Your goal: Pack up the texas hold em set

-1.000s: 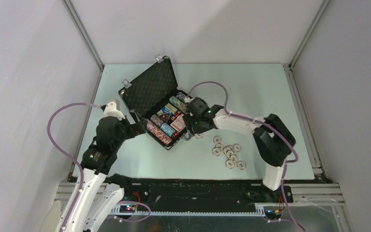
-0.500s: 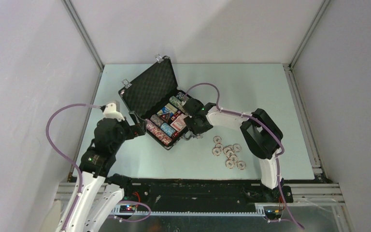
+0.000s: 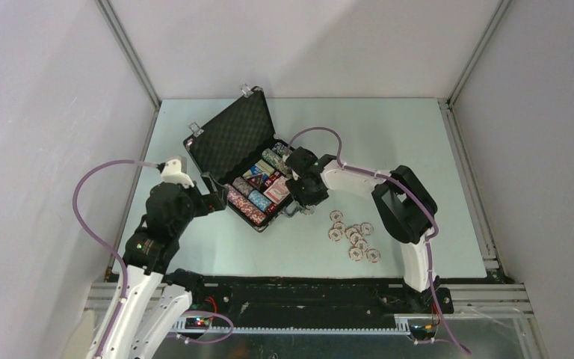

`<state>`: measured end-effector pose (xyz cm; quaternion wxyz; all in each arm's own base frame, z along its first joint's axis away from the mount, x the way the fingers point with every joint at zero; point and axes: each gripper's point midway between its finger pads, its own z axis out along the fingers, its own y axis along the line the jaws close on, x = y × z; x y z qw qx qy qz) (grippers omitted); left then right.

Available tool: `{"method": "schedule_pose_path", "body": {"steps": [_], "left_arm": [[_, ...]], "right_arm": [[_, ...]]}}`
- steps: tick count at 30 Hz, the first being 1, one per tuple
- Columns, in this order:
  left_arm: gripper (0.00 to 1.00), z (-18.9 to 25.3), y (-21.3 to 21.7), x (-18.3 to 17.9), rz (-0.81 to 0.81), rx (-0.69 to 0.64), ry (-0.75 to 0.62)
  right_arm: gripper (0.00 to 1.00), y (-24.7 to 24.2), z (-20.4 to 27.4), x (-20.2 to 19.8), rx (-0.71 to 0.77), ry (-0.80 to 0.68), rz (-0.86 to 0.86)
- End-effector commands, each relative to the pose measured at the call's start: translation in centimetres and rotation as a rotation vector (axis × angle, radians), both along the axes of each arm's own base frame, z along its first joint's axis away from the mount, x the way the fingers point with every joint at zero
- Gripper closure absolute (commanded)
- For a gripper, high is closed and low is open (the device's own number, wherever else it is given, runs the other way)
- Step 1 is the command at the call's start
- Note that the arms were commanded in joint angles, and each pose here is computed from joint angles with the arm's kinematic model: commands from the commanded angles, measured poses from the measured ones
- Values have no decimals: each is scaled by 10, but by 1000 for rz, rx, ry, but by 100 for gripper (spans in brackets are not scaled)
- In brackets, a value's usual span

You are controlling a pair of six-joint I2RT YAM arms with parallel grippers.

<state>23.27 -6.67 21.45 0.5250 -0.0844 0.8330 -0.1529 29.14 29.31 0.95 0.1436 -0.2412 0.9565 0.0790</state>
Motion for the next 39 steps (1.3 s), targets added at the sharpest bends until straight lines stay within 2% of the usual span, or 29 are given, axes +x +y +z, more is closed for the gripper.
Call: {"method": "schedule_pose_path", "body": {"steps": [1,6,14,19,31,39], "left_arm": [[2,3,-1,1,-23,10,-17],[2,3,-2,1,-28,9,-15],[2,2,-3,1,-32,6,-11],[2,1,-4,1,-36,6,-6],[2,0,-5,1,-40,5,-6],[2,-2,-6,1,-44,-1,0]], "right_arm": [[44,-23,-43,-35,-101,175,8],[46,-33,-43,-34,-197,126,-8],[54,-38,-46,-46,-227,171,5],[62,-42,-36,-46,-237,160,-1],[66,-30,65,-2,20,-45,-98],[67,0,101,32,159,-118,-85]]}}
